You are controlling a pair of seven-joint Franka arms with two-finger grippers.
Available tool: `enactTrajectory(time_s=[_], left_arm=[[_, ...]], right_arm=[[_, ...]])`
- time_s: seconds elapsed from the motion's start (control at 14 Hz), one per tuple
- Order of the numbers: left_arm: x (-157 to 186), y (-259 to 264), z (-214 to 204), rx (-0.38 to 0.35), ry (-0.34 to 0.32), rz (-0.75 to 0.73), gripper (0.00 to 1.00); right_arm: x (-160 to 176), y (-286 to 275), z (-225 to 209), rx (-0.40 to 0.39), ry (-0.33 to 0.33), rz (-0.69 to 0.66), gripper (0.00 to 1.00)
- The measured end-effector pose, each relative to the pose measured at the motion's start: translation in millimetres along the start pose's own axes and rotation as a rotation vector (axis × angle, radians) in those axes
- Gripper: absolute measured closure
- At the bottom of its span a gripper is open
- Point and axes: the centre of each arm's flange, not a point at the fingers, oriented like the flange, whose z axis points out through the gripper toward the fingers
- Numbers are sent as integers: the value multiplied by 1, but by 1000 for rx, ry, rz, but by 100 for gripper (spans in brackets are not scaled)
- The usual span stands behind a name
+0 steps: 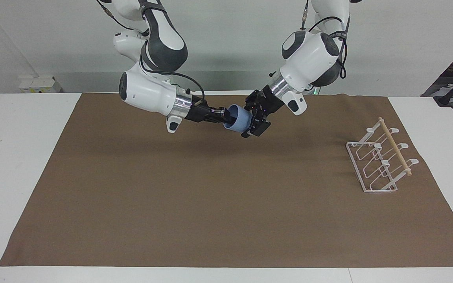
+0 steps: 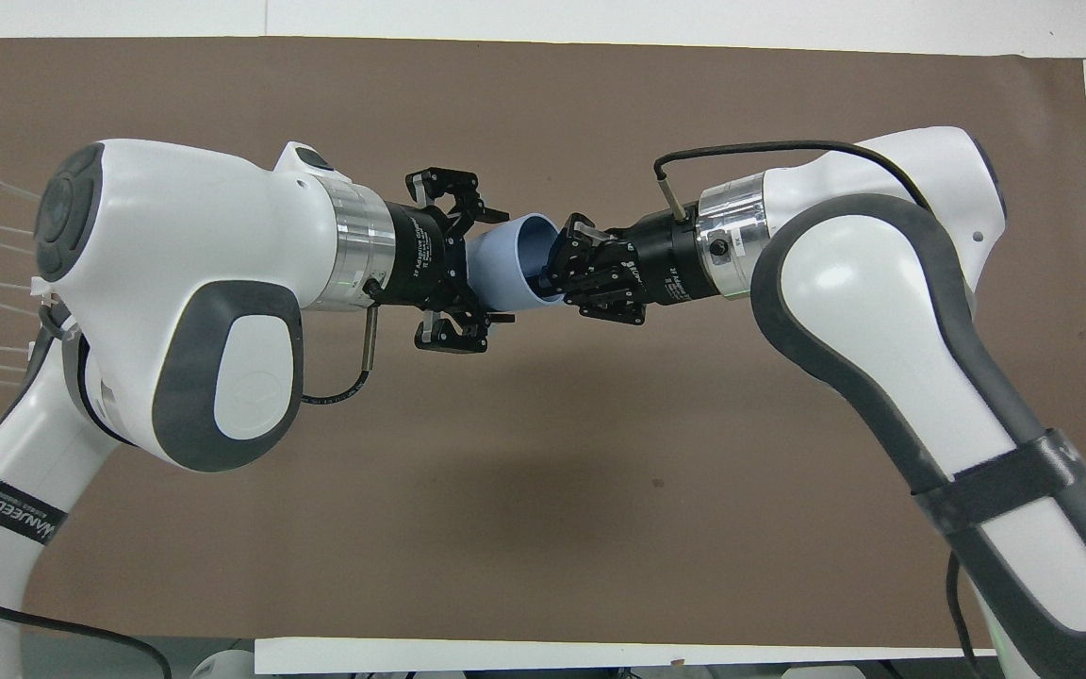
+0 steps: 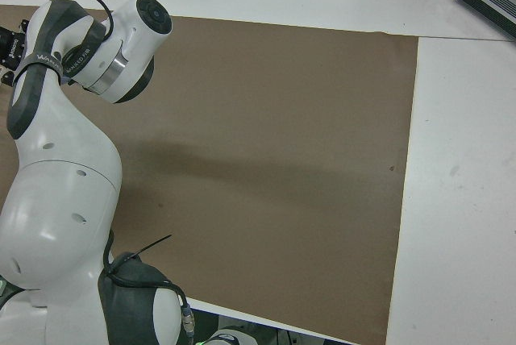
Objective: Hang cup on cup holder
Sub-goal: 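Open the right gripper and withdraw while the left gripper holds the cup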
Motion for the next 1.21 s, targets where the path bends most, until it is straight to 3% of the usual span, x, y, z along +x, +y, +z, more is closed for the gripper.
enactTrajectory(time_s=[0.07,0.21,0.57,0.79,0.93,1.07,1.21], left_arm=[[-1,0,2,-3,0,-9,3],[-2,-1,3,-2,-1,-11,23],[-4,0,1,-7,-4,-10,23],[-6,3,-5,-18,-10,-19,23],[-4,5,-7,-22,12,-14,23],[5,7,-8,-22,106,18,23],[35,16,-16,-3,269,57,23]], right_arm=[[1,1,0,0,3,2,96],[3,2,-2,4,14,5,96],[2,0,-4,8,19,2,93],[-1,-3,-5,9,19,-4,64],[-4,-7,-23,-3,54,-31,39],[-9,-8,-63,-117,161,-116,17],[-11,0,-110,-263,277,-182,0]])
